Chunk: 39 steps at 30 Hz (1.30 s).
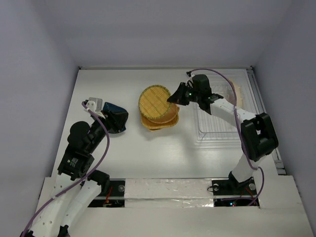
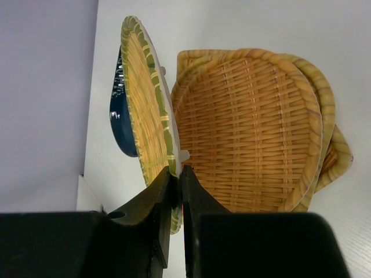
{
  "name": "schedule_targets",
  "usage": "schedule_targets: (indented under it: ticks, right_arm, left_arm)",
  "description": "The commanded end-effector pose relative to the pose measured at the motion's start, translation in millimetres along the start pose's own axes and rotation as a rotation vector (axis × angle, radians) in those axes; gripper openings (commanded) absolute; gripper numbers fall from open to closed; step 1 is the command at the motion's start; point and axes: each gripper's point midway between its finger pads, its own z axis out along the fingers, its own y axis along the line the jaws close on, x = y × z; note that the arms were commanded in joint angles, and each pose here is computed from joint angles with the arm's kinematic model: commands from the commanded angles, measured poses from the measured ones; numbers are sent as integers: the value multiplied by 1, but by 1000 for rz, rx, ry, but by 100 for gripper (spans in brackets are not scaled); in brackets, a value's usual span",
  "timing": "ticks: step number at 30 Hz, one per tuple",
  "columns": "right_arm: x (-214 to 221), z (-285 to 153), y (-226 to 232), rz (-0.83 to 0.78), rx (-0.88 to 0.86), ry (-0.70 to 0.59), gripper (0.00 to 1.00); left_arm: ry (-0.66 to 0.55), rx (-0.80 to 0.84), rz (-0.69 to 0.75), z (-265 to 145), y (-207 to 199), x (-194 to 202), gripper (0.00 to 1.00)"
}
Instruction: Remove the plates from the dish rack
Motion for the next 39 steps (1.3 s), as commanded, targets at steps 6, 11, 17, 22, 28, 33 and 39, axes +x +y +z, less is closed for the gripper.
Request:
schedule_targets:
  ticks: [6,11,17,22,28,33,39]
  right_arm:
    - [3,8,12,8,-102,-22,1]
    - [12,13,-6,18,-56,-16,2]
    - [12,13,-12,2,-22,-10,11]
    - [8,8,-19,-20,38,-35,25]
    - [1,-4,-26,-58,117,-62,60]
    - [-11,-20,-19,-89,148,-108,60]
    - [-26,-47,-10,-157,209,-147,19]
  left_arm:
    - [-29,27,4,1,-5,-8,34]
    - [-28,30,3,2,-6,-7,34]
    - [-29,32,3,1,-6,-7,34]
    - [-26,34,3,1,-6,-7,34]
    - [-31,34,3,0,-7,-8,34]
    - [-30,37,3,0,-7,-8,35]
    - [-34,32,3,-1,-6,-8,35]
